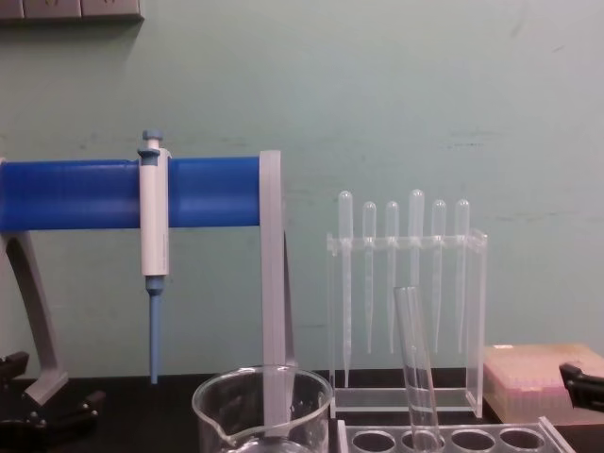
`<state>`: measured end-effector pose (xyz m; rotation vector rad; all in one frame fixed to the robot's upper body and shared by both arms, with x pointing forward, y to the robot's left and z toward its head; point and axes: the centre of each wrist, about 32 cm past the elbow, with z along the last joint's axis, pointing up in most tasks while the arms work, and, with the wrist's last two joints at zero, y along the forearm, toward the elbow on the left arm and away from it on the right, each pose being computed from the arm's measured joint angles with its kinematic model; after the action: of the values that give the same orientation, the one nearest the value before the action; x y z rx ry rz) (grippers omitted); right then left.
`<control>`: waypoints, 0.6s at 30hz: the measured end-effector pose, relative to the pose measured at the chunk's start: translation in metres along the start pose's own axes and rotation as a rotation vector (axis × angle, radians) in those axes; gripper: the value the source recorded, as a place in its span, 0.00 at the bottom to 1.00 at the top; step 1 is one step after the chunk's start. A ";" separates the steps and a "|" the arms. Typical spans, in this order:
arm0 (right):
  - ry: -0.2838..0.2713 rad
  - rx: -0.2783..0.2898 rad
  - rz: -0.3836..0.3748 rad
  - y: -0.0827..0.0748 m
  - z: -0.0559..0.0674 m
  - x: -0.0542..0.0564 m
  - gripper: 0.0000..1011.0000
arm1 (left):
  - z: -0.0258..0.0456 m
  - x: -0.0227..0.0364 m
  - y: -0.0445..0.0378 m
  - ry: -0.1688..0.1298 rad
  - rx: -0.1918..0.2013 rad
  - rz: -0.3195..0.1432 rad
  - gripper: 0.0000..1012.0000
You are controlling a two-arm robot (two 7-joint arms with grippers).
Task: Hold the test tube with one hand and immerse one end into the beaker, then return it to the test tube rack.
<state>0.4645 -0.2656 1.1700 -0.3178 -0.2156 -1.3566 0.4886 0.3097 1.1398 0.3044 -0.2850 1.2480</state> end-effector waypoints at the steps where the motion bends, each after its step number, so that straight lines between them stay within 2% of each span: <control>1: -0.008 0.010 -0.003 0.001 0.001 -0.001 0.99 | 0.0000 0.0000 0.0000 0.000 0.000 0.000 0.99; 18: -0.012 0.015 -0.003 0.002 0.001 -0.002 0.99 | 0.0000 0.0000 0.0000 0.000 0.000 0.000 0.99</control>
<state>0.4662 -0.2635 1.1698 -0.3134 -0.2364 -1.3560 0.4886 0.3097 1.1398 0.3044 -0.2850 1.2480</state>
